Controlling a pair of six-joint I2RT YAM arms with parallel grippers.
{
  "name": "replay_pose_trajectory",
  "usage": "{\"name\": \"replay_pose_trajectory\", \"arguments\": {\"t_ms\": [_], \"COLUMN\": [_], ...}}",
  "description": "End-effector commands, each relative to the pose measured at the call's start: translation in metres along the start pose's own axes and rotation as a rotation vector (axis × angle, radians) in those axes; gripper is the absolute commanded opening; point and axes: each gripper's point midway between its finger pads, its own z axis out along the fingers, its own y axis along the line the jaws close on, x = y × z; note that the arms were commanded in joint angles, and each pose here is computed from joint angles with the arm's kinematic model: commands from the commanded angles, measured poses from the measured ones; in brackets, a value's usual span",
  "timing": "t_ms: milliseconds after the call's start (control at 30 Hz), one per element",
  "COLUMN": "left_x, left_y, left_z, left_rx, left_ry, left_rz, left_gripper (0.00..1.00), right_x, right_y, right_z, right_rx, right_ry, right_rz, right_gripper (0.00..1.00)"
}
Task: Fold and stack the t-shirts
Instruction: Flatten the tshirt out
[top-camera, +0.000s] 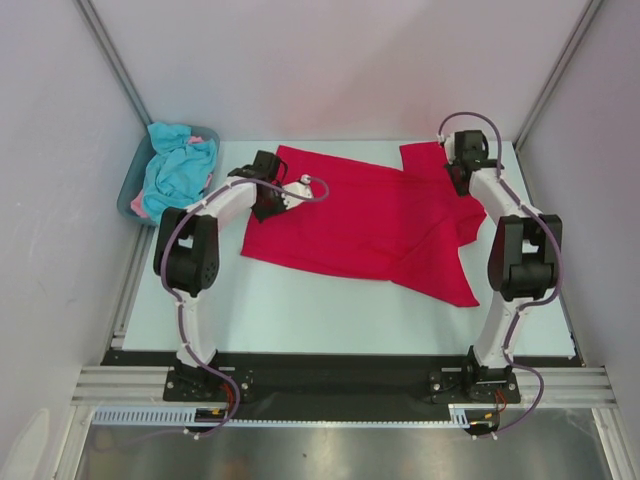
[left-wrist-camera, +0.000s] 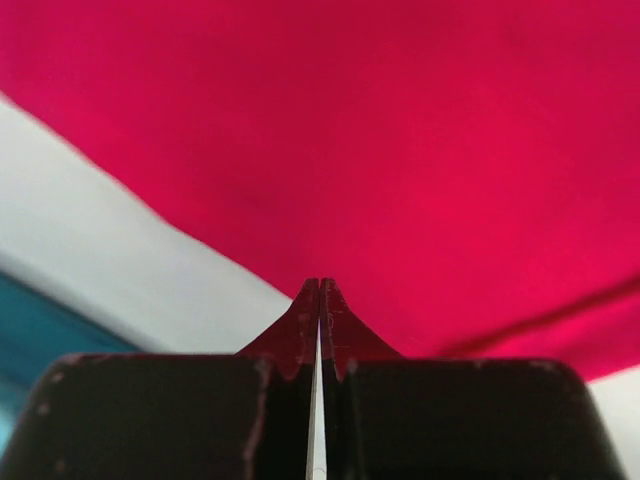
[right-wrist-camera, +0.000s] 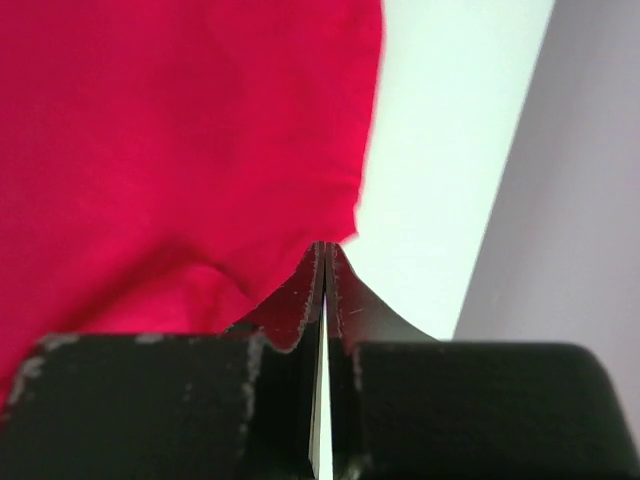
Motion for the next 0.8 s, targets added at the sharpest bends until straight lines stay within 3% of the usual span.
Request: {"name": "replay_pose_trajectory", "arguments": {"t_ms": [0, 400, 767], "left_x": [0.003, 0.018, 0.048], "left_y": [-0.01, -0.043, -0.09], "left_z": [-0.017, 0.0, 0.004], "left_rx": [0.054, 0.238, 0.466], "left_ry": [-0.046, -0.016, 0.104], "left_rz": [-0.005, -0.009, -0.024], "left_gripper": [0.0, 0.0, 0.0], "right_x": [-0.015, -0.021, -0.021], "right_y": [-0.041, -0.054, -0.052], "right_z": [-0.04, -0.044, -0.04], "right_rx": [0.083, 0.099, 0.094], "right_ry": [-0.087, -0.108, -0.101], "right_rz": [0.061, 0.098, 0.103], "right_gripper": [0.0, 0.0, 0.0]}}
